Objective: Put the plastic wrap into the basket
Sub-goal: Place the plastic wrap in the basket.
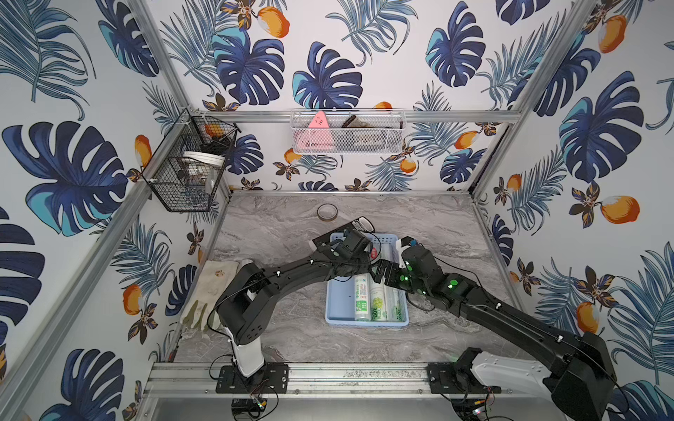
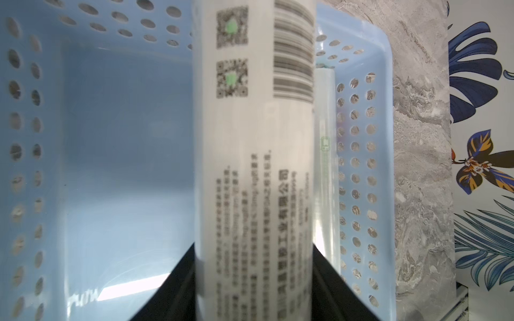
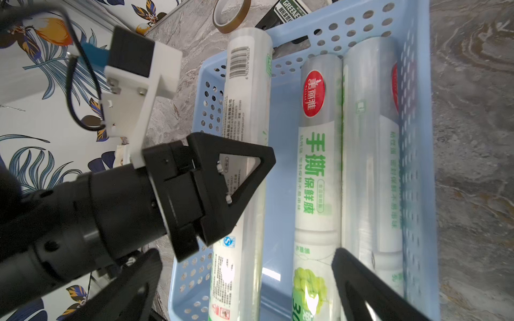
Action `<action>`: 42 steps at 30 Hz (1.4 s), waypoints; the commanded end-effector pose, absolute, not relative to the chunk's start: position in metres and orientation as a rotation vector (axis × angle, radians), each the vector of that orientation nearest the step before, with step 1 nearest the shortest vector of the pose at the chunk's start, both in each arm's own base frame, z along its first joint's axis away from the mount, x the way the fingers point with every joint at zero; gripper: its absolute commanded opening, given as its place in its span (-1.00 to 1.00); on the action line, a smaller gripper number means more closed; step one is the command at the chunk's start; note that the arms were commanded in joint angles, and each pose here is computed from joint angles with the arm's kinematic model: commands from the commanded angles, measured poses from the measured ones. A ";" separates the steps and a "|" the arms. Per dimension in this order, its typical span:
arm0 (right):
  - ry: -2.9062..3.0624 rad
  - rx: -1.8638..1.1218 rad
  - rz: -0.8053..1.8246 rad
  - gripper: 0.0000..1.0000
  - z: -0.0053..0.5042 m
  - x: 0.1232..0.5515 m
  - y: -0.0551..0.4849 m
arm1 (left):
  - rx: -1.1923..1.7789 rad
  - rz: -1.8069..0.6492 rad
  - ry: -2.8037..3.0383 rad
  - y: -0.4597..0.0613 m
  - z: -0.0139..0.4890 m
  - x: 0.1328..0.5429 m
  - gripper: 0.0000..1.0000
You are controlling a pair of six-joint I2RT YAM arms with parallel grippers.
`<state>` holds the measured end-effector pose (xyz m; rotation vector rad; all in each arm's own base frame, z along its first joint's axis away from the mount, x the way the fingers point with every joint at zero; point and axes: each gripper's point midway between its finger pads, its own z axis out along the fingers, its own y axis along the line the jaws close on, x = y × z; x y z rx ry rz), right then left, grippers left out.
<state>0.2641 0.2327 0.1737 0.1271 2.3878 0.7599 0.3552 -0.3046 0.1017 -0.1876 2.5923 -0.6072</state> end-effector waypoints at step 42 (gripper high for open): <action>2.468 0.236 0.645 1.00 0.133 0.263 0.217 | -0.182 -0.594 2.648 -0.306 0.049 0.369 0.11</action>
